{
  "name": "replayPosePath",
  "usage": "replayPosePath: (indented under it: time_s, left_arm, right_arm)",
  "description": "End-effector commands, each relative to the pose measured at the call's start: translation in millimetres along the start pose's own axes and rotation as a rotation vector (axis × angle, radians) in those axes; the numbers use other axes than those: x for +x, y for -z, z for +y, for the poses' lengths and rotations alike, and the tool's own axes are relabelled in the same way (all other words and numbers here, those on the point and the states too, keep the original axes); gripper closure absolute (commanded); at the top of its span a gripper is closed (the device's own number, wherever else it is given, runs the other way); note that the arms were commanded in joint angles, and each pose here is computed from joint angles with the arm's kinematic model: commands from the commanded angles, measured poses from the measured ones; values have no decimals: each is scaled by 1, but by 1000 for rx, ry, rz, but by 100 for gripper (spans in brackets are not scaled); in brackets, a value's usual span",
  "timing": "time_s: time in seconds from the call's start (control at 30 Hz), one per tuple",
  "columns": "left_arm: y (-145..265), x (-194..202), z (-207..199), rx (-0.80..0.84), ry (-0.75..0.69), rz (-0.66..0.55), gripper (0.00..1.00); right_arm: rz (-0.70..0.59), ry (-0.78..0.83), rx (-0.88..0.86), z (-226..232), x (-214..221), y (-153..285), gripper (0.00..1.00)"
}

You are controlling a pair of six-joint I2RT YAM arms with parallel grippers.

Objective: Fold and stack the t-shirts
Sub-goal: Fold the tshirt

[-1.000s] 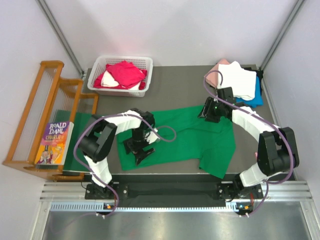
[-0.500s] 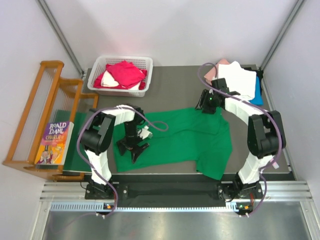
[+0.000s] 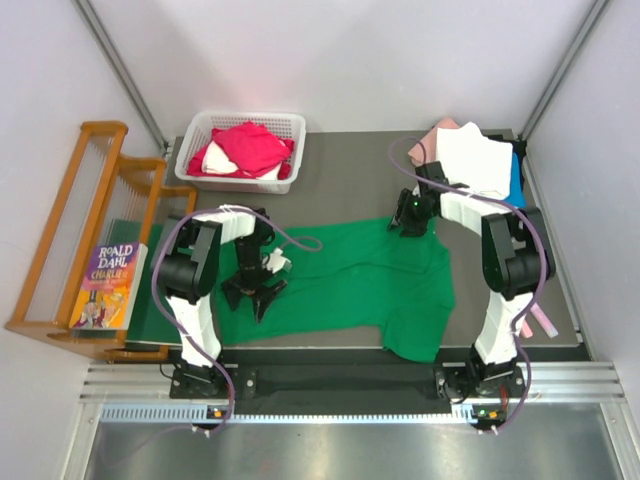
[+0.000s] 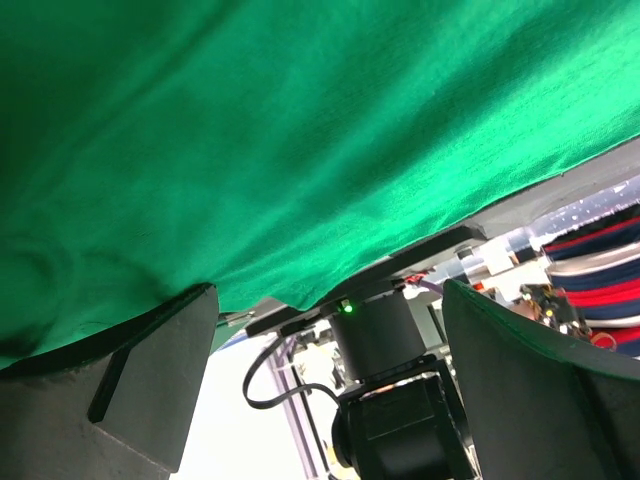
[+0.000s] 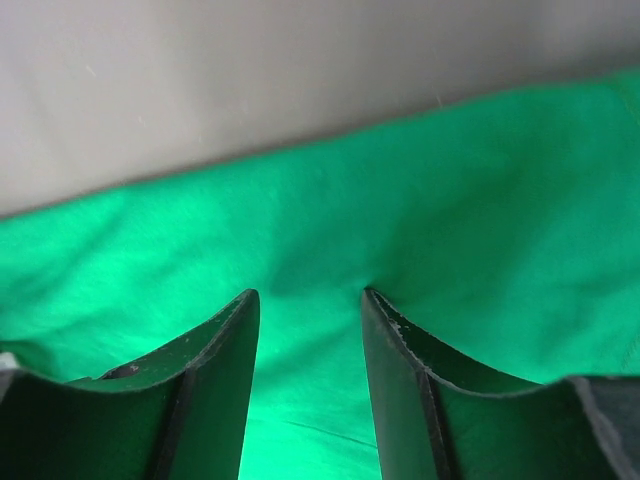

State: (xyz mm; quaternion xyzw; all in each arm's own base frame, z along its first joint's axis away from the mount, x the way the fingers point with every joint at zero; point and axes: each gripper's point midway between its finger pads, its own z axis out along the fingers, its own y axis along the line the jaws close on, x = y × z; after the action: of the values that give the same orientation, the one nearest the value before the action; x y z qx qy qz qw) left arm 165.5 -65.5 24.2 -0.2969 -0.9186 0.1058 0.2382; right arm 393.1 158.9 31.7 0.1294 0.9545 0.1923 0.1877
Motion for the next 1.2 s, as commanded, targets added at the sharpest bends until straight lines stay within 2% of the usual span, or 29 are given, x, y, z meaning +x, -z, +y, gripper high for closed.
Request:
replayPosePath:
  time_s: [0.0,0.13,0.3,0.57,0.7,1.0,1.17]
  left_arm:
    - [16,-57,27,-114,-114,-232,1]
    - [24,-65,30,-143,-114,-274,1]
    - [34,-88,37,-161,-99,-328,1]
    - [53,-116,41,-165,-71,-385,1]
    - [57,-108,29,-125,-80,-387,1]
    - [68,-79,4,-95,-127,-379,1]
    - [84,-58,-19,-63,-183,-335,1]
  right_arm:
    - [-24,-31,42,-17,-29,-26,54]
    - [-73,-72,39,-20,-71,-27,54]
    - [-78,-113,50,-29,-99,-32,55]
    - [-70,-150,92,-56,-96,-29,56]
    - [-93,-147,64,-57,-95,-12,56]
    - [-183,-102,-66,-12,-111,45,55]
    - [-205,-82,-102,0,-112,61,53]
